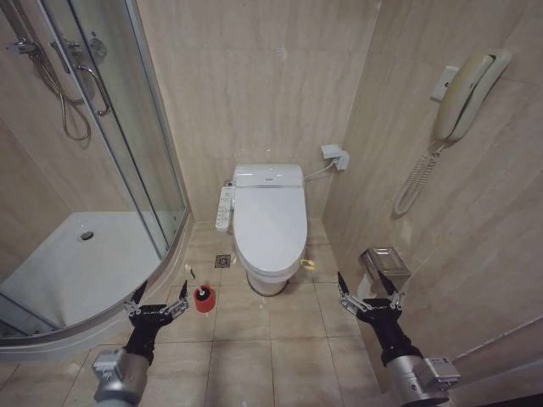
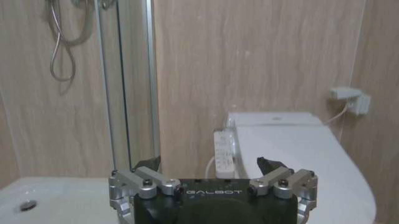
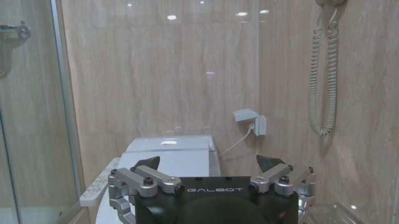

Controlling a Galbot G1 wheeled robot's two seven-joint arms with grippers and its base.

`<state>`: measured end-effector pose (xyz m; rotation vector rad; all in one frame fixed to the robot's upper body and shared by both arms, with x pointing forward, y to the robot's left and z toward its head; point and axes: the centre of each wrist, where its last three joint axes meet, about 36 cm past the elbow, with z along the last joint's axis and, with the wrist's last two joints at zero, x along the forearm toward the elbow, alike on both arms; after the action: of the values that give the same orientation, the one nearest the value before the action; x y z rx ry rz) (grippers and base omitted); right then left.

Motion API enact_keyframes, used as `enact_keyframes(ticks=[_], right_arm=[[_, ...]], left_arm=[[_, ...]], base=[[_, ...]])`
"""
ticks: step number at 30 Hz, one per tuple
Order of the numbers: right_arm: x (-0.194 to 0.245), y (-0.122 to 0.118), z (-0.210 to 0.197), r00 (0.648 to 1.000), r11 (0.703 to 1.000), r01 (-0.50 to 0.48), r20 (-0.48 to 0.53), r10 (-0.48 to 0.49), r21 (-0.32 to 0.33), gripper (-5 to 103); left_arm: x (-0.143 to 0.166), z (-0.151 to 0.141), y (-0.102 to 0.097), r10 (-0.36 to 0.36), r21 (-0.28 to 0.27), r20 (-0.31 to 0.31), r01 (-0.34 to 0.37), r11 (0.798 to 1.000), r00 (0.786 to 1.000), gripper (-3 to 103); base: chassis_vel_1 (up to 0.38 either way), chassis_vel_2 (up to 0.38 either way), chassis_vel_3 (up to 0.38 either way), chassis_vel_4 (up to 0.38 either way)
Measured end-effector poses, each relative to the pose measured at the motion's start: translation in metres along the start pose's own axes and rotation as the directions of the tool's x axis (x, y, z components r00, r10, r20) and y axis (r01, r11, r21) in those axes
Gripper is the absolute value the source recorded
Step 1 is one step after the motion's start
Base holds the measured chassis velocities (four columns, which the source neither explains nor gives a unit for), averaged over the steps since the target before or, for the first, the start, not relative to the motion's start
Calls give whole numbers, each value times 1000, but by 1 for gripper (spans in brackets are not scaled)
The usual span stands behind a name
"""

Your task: Open the toilet lid, clean the toilet bowl with a toilet brush, close the toilet lid, and flush.

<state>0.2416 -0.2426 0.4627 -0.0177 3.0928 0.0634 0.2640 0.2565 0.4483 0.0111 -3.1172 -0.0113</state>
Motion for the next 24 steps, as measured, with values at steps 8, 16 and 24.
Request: enact_keyframes(ticks=[8,16,24], right_arm=[[0,0,0,1000,1000,0,0,0,0,100],[0,0,0,1000,1000,0,0,0,0,100],[0,0,0,1000,1000,0,0,0,0,100]], left_arm=[[26,-6,-11,12,12,-8,-12,1000,1000,100],[40,-4,-17,8,1,-3,-8,1000,1000,100],[48,-15,-14,-17,-12,11,17,1000,1000,100]], base=[[0,0,0,0],[0,0,0,0],[0,0,0,0]])
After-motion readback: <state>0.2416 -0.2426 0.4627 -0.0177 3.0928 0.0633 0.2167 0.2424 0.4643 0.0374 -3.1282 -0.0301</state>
